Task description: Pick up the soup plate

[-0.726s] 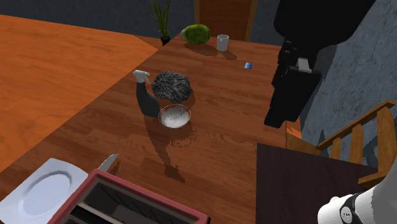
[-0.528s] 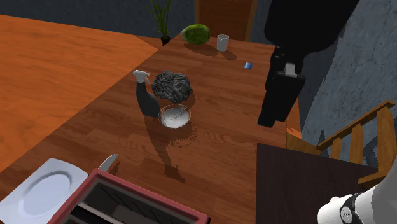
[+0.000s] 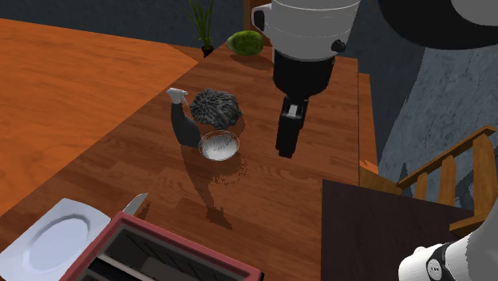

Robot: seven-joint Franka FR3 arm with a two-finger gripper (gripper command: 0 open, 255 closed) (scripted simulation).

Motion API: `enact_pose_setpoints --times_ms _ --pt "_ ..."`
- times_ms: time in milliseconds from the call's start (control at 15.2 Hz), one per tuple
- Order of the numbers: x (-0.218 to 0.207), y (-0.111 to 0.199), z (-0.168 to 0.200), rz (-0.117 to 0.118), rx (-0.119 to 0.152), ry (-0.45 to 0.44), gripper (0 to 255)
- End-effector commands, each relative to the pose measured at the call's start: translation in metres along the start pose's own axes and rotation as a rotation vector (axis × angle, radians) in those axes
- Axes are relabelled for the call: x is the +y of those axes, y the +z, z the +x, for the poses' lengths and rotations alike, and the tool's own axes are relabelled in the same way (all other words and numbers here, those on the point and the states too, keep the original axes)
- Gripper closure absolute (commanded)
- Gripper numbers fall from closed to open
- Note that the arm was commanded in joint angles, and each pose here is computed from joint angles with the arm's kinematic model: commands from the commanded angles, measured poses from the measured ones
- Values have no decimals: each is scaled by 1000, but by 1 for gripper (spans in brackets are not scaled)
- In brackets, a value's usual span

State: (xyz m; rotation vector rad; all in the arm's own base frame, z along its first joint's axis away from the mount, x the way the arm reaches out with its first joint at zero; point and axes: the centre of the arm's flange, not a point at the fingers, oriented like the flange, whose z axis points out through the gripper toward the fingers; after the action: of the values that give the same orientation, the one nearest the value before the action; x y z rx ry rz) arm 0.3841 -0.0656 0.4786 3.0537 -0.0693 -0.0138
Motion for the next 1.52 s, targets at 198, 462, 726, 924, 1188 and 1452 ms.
enact_pose_setpoints --times_ms 198,462,726,924,1188,1452 --pt "22 45 41 -1 1 -49 0" --pt "39 82 74 -1 0 -88 0" --pt "56 119 108 -1 -1 -126 0" --pt "67 147 134 -1 -1 -155 0" --pt "81 185 168 -1 -2 -193 0" --pt "93 222 204 -1 -3 -231 0"
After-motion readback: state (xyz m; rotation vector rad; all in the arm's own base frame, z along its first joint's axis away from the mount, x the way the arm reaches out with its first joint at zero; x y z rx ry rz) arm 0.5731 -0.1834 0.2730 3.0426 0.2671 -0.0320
